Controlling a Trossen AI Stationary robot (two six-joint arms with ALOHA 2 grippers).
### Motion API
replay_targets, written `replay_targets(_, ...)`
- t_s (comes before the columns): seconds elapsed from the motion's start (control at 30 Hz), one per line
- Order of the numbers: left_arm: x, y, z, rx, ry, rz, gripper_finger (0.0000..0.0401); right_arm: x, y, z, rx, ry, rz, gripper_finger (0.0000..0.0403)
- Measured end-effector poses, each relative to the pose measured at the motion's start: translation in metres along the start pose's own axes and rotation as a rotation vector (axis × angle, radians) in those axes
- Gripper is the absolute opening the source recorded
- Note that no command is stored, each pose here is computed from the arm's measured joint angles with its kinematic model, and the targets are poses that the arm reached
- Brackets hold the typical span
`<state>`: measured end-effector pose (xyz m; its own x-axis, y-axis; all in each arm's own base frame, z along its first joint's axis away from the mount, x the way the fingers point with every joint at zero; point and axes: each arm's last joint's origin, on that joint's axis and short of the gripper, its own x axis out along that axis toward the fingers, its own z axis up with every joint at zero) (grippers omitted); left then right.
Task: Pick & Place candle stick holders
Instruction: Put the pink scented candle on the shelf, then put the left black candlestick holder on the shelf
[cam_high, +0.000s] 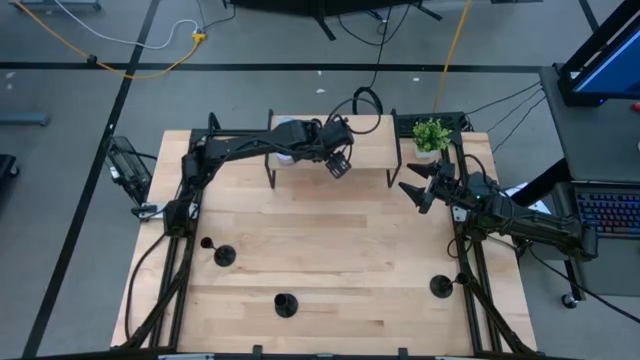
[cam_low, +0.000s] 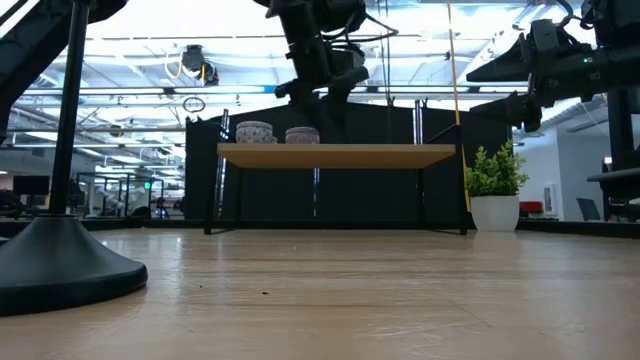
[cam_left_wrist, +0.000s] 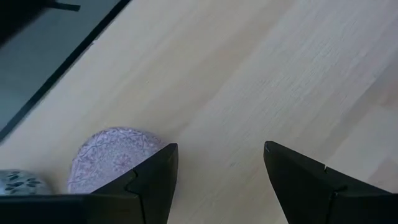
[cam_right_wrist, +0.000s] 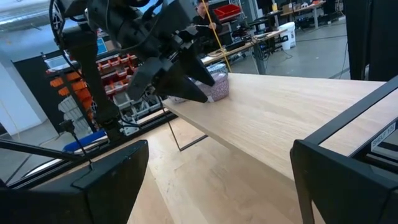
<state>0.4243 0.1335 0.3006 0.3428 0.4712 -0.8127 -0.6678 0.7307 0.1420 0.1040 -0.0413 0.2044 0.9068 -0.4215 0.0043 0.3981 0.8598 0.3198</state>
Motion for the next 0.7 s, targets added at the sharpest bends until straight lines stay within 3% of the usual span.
replay_targets(0.27,0.001,0.009,-0.006,0.029,0.063,0.087,0.0243,0.000,0.000,0.000,0.000,0.000,0.000,0.0389)
replay_targets(0.57,0.000,0.008,-0.006,0.008,0.069,0.059,0.0243,0.000,0.000,0.000,0.000,0.000,0.000,0.0389)
replay_targets(0.7,-0.018,0.008,-0.002,-0.023,0.013,0.033,0.0243,0.000,0.000,0.000,0.000,0.000,-0.001,0.0389)
